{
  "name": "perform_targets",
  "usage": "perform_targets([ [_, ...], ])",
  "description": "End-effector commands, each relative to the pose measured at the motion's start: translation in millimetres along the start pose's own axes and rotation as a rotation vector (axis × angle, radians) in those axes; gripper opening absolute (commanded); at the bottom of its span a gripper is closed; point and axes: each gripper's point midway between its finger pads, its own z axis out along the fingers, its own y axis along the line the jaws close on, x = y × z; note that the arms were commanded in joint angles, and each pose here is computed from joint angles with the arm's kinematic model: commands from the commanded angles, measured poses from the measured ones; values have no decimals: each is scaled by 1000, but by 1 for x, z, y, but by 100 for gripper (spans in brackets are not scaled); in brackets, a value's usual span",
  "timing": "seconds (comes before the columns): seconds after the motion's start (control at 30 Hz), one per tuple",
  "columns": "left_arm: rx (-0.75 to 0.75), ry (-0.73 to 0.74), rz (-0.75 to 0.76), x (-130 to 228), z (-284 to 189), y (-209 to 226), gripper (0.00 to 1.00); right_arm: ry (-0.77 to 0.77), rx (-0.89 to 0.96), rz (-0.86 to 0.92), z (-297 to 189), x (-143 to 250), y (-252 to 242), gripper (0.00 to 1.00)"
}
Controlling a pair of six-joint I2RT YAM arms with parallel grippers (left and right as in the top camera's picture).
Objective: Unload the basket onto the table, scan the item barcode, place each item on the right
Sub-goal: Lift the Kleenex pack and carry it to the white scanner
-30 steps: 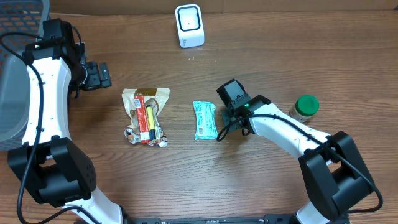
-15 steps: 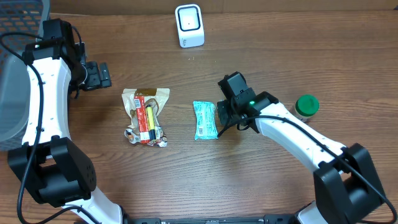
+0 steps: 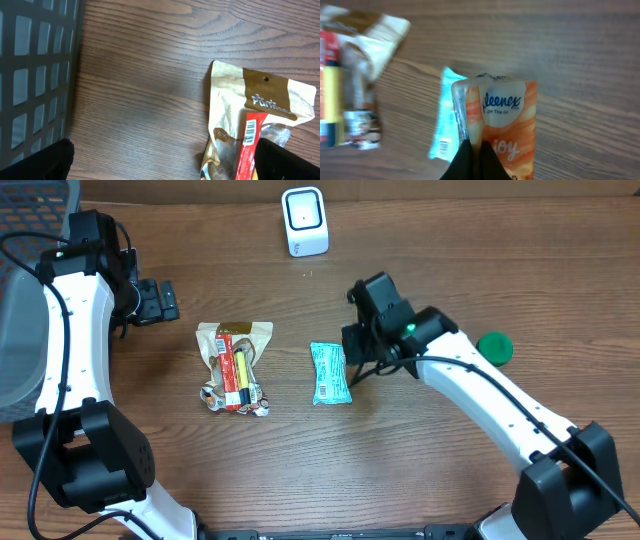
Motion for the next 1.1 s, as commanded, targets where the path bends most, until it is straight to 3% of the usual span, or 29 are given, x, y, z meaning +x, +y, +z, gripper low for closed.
perform_targets([
  [0.0,12,-41,23,-7,-13,-5,100,-93,-104,3,-45,-38,27,3],
  [0.37,12,-41,23,-7,-13,-5,100,-248,-191,44,-143,-94,55,3],
  [0.7,12,-41,23,-7,-13,-5,100,-411,-467,79,-228,-137,93,3],
  [0.87,12,-41,23,-7,-13,-5,100,-494,-542,145,-243,-163,100,3],
  [1.07,12,-41,23,-7,-13,-5,100,-593,-620,145,-223,-208,114,3],
])
